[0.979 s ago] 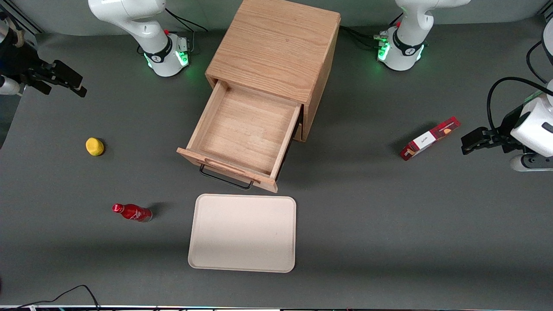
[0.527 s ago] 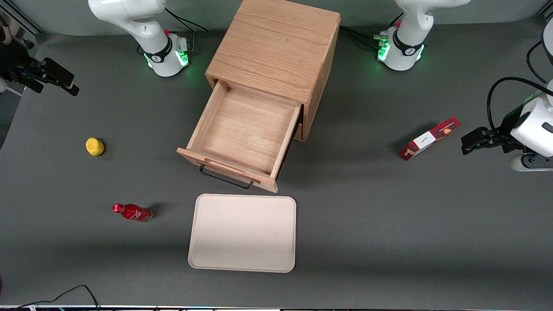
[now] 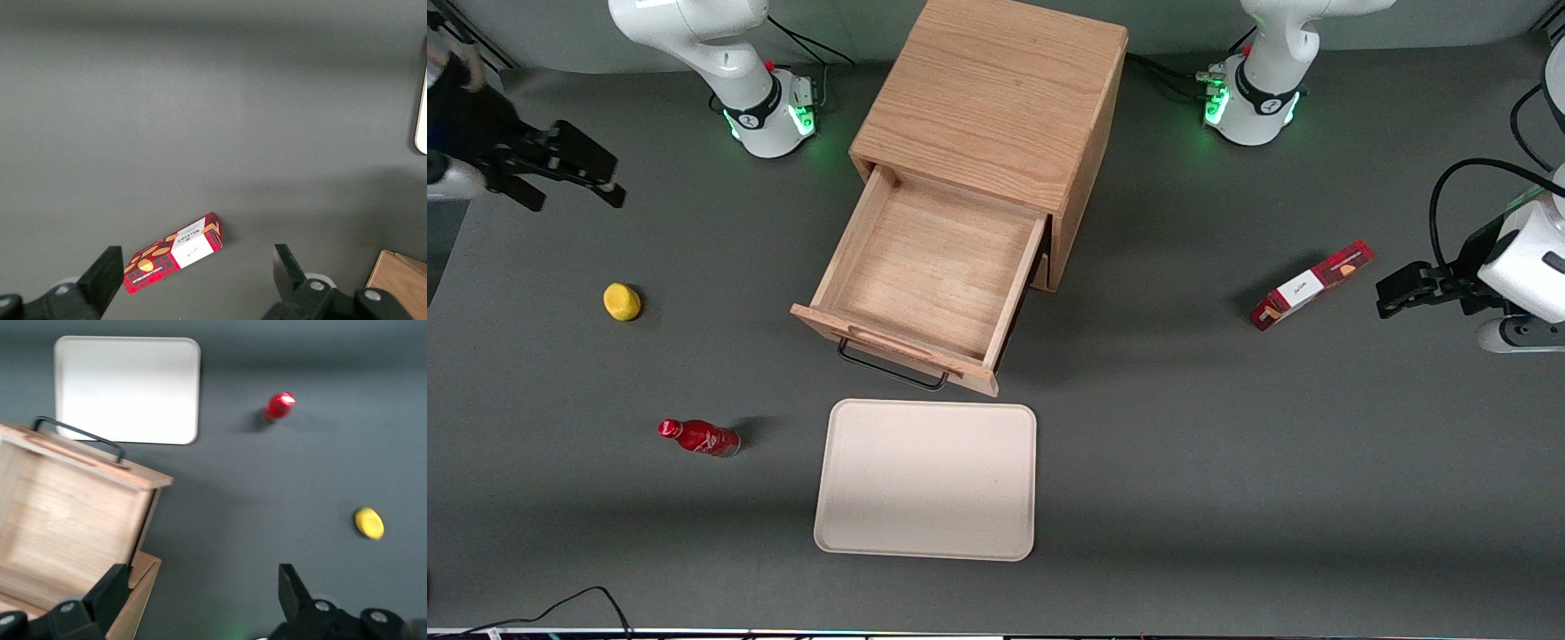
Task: Close top drawer
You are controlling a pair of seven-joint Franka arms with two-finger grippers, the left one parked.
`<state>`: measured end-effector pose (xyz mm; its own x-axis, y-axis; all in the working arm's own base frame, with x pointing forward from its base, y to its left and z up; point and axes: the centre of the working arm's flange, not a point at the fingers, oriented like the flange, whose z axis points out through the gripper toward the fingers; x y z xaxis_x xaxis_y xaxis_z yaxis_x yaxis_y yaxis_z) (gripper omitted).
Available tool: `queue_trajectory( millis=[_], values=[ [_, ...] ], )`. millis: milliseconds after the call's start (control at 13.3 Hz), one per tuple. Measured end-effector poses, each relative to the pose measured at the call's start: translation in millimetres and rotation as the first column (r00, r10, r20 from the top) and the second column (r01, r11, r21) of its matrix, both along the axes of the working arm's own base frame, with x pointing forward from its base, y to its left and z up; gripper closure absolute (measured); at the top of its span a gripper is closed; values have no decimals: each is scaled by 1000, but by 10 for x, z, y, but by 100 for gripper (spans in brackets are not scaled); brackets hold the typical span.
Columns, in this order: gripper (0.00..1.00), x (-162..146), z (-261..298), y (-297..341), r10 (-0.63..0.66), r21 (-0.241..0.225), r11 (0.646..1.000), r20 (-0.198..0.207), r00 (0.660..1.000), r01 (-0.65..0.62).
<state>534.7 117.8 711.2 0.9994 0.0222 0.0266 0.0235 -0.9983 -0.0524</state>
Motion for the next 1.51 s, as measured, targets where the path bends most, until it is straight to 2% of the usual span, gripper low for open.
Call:
queue_trajectory(
  millis=[226,377,603,678,904,1205,1281,1356,1507],
  values=[
    [0,338,-102,539,98,35,995,4,995,-98],
    [0,436,-262,920,167,67,984,7,986,-167],
    [0,570,-520,1357,254,114,960,36,967,-256],
    [0,620,-615,1397,326,115,938,39,945,-328],
    [0,779,-897,1367,570,104,814,45,821,-571],
    [0,905,-1147,1347,751,105,650,55,658,-752],
    [0,929,-1193,1331,775,114,621,59,630,-775],
    [0,954,-1228,1307,785,134,604,68,616,-785],
    [0,1018,-1328,1244,793,167,587,77,604,-792]
  ],
)
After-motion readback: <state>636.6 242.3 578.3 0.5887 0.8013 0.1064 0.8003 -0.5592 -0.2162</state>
